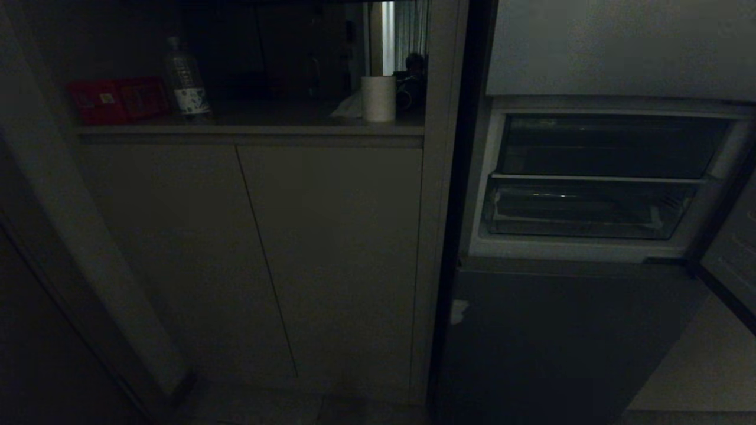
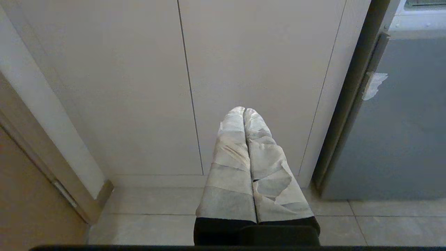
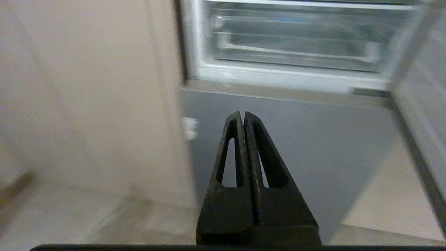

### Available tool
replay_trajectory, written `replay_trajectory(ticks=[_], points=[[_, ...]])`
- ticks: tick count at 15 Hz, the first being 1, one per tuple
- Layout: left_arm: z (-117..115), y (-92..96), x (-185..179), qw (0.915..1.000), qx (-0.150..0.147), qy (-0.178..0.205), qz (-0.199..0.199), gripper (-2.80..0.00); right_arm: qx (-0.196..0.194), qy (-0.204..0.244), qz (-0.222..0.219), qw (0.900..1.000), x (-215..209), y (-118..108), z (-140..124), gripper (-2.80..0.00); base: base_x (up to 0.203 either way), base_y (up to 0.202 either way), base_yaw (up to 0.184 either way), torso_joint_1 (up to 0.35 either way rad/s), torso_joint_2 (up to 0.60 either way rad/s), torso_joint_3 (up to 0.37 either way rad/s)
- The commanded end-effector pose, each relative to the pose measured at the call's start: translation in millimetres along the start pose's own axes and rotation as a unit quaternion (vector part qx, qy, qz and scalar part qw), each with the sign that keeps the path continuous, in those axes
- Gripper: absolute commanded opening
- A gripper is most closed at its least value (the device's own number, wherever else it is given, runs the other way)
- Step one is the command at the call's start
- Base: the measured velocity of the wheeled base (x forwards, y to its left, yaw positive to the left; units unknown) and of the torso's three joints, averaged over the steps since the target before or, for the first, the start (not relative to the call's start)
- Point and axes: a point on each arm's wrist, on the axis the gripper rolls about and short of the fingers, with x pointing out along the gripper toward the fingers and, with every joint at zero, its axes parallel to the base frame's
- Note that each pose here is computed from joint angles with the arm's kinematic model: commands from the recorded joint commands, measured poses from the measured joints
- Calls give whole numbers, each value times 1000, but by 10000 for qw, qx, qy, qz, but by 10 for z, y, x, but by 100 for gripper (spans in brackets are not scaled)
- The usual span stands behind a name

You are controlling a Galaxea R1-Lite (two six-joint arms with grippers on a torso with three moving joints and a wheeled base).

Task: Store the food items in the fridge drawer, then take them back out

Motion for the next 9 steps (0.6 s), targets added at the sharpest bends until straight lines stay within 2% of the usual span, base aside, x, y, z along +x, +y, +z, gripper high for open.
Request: replay_trajectory(ticks=[1,3,4,7,9], points=[[1,0,0,10000,-15,-10,7,-280,194,1260,316,9913,868,-44,213,-280,0,0,0,0,0,0],[1,0,0,10000,-7,-10,7,-280,284,1711,704,9823,1539,-6,201,-280,0,0,0,0,0,0],[0,-1,1,10000,31,4,-31,-280,294,1802,888,9792,1845,46,161,0,0,0,0,0,0,0],[0,-1,1,10000,54,3,-24,-280,165,2081,1140,9713,2772,357,-187,0,0,0,0,0,0,0],[0,-1,1,10000,62,5,-24,-280,34,1931,1154,9744,3285,653,-371,0,0,0,0,0,0,0]])
